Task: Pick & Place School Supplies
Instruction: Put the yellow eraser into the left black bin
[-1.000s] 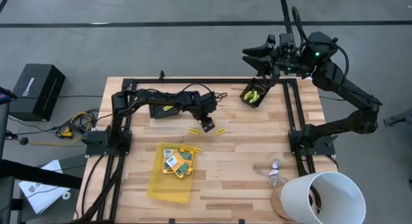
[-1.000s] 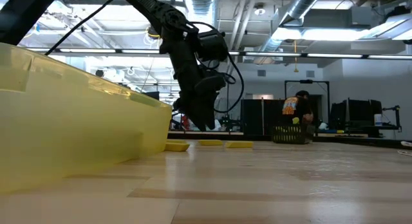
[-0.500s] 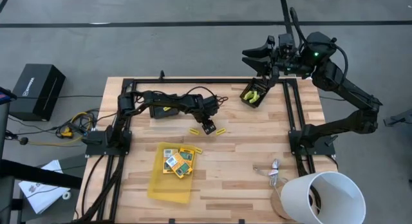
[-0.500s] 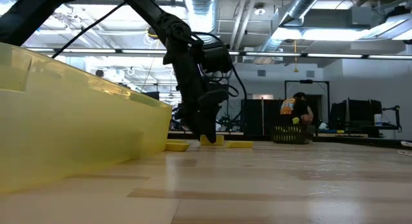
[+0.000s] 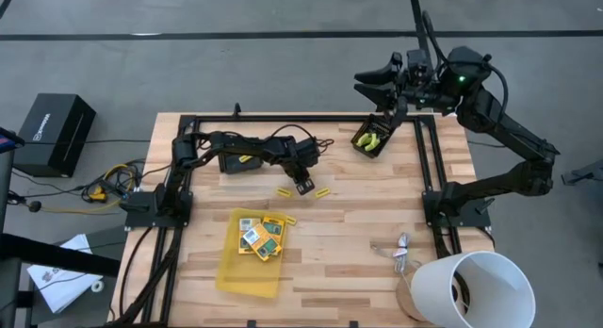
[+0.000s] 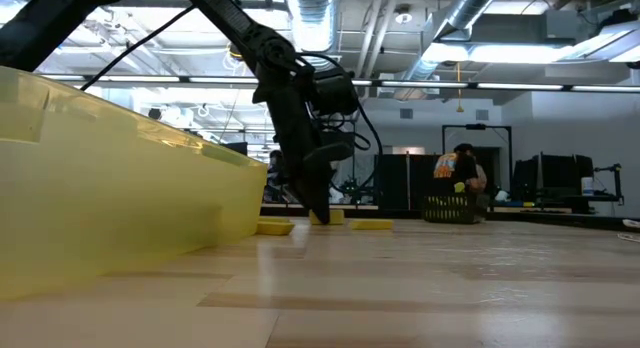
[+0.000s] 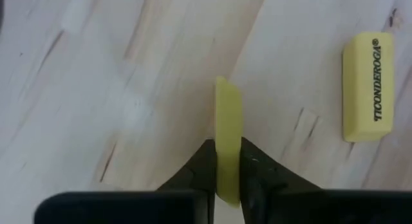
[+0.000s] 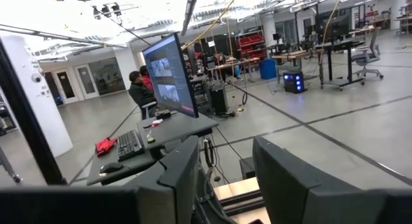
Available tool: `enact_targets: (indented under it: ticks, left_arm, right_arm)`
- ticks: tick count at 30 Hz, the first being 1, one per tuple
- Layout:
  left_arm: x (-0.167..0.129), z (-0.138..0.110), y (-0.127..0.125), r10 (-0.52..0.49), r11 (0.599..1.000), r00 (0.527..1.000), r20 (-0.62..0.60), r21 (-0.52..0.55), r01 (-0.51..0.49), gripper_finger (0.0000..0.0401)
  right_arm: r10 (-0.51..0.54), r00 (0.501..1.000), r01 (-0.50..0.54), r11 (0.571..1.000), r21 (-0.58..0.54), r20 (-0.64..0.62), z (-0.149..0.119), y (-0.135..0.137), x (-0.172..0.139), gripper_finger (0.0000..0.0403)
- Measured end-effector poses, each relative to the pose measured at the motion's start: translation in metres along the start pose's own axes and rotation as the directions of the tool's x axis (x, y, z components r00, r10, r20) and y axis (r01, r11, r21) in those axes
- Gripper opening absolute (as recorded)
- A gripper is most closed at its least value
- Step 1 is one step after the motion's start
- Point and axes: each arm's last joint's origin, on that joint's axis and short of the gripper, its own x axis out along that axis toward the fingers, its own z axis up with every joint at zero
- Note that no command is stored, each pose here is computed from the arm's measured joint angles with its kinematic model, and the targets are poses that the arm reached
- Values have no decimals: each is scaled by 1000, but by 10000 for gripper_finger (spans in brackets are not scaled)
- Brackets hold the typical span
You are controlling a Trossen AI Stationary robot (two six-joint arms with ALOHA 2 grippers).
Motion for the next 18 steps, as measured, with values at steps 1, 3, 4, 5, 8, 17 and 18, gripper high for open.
enact_targets:
  ticks: [1,3,4,5,8,17,18]
  left_arm:
    - [-1,1,0,-2,1000,1000,8,1,2,32]
    - [-5,3,0,-9,1000,1000,29,2,9,29]
    - [-9,5,1,-15,1000,999,46,-1,15,29]
    - [-12,6,1,-24,1000,998,62,-2,24,29]
    - [-27,14,4,-38,999,989,140,-5,40,29]
    - [-125,28,27,47,997,923,381,-76,-20,29]
    - [-138,28,30,63,996,909,412,-88,-29,29]
  right_arm:
    - [-3,1000,3,1000,0,1,0,-1,0,139]
    - [-7,1000,7,1000,-1,4,1,-1,0,141]
    - [-6,1000,6,1000,-1,5,1,-1,0,141]
    - [-6,1000,6,1000,-2,8,1,-1,0,141]
    - [0,1000,0,1000,-9,28,3,-1,0,140]
    - [18,995,-15,999,-32,101,10,1,-1,138]
    - [19,995,-16,999,-33,103,10,1,-1,138]
